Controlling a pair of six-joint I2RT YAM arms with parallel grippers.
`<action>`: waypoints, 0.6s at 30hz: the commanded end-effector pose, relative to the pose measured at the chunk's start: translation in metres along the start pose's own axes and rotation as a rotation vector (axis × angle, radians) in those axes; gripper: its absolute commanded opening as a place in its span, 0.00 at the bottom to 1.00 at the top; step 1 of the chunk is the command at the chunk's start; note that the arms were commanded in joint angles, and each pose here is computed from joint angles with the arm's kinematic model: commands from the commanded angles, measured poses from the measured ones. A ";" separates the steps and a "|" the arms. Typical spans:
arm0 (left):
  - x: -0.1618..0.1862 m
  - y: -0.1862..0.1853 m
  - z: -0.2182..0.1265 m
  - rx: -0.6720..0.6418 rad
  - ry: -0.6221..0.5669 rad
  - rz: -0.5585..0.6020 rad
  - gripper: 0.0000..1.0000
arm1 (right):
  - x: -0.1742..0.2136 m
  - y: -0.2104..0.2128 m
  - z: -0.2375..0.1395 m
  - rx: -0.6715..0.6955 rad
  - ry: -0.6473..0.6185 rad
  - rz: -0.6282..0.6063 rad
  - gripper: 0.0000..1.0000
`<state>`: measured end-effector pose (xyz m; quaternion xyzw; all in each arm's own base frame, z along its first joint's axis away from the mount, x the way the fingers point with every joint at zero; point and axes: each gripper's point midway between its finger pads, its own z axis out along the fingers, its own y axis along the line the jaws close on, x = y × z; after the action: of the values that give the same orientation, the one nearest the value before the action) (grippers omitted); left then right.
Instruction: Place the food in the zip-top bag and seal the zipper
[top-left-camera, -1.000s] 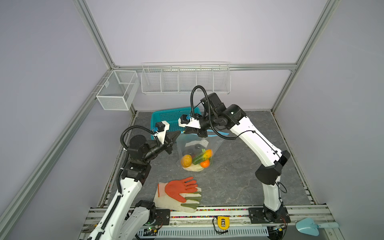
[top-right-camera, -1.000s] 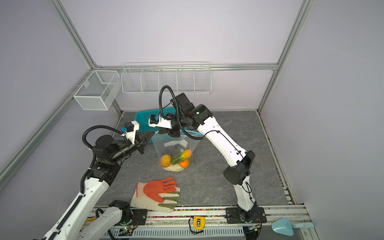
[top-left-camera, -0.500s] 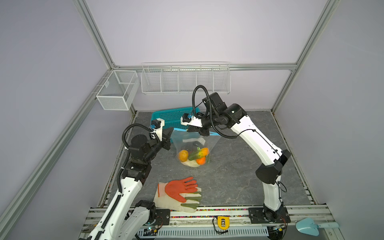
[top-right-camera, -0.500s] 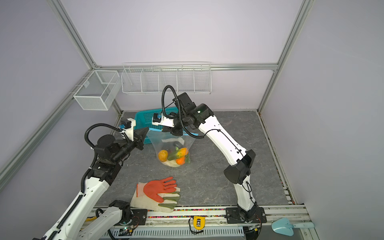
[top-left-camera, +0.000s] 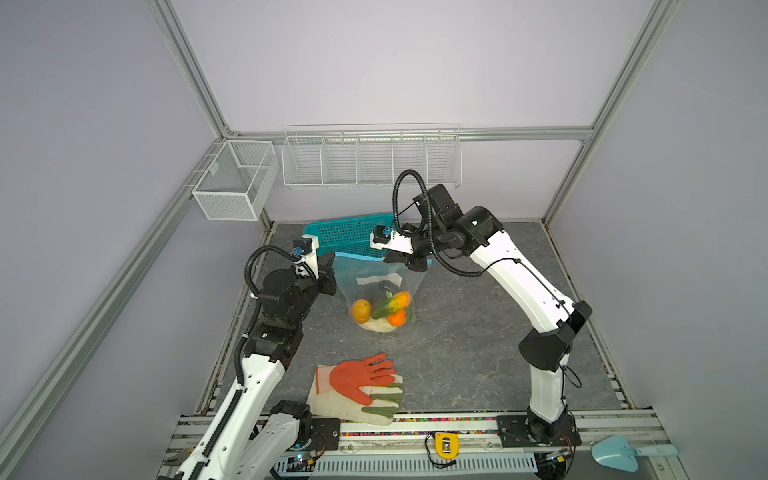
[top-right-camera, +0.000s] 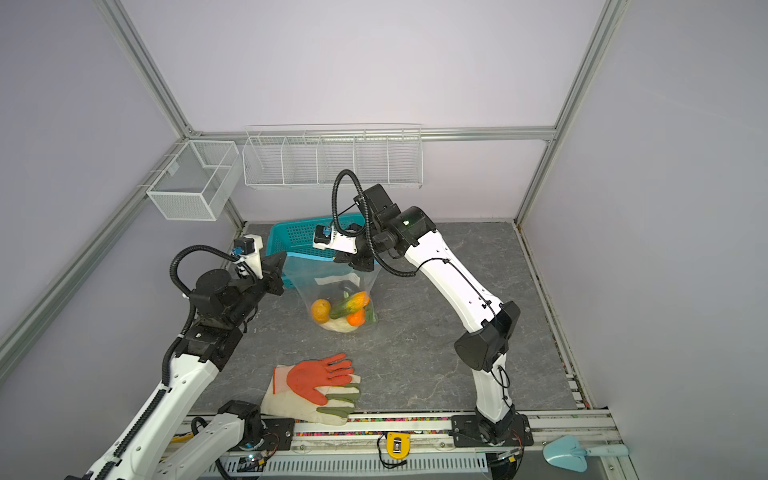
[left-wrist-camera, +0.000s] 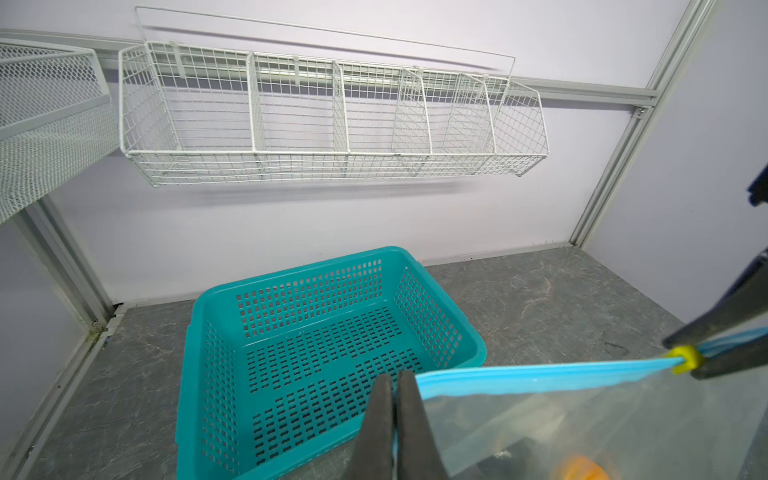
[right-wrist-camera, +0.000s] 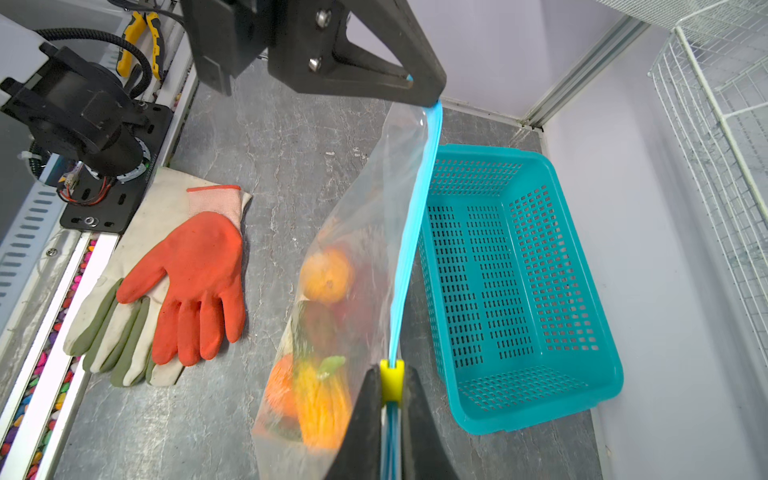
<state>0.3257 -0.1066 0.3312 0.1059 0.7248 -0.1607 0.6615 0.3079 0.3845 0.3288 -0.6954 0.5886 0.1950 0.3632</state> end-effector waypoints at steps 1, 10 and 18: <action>0.003 0.024 -0.003 -0.123 -0.005 -0.005 0.00 | 0.006 0.006 -0.027 0.013 0.022 0.024 0.06; 0.003 0.029 -0.007 -0.154 -0.003 0.011 0.00 | 0.018 0.003 -0.036 0.029 0.046 0.049 0.06; 0.005 0.029 -0.006 -0.155 0.007 0.022 0.00 | 0.028 0.002 -0.046 0.057 0.064 0.071 0.06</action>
<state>0.3280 -0.0933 0.3259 0.0815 0.7316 -0.1305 0.6641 0.3106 0.3526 0.3296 -0.6801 0.6149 0.1792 0.3567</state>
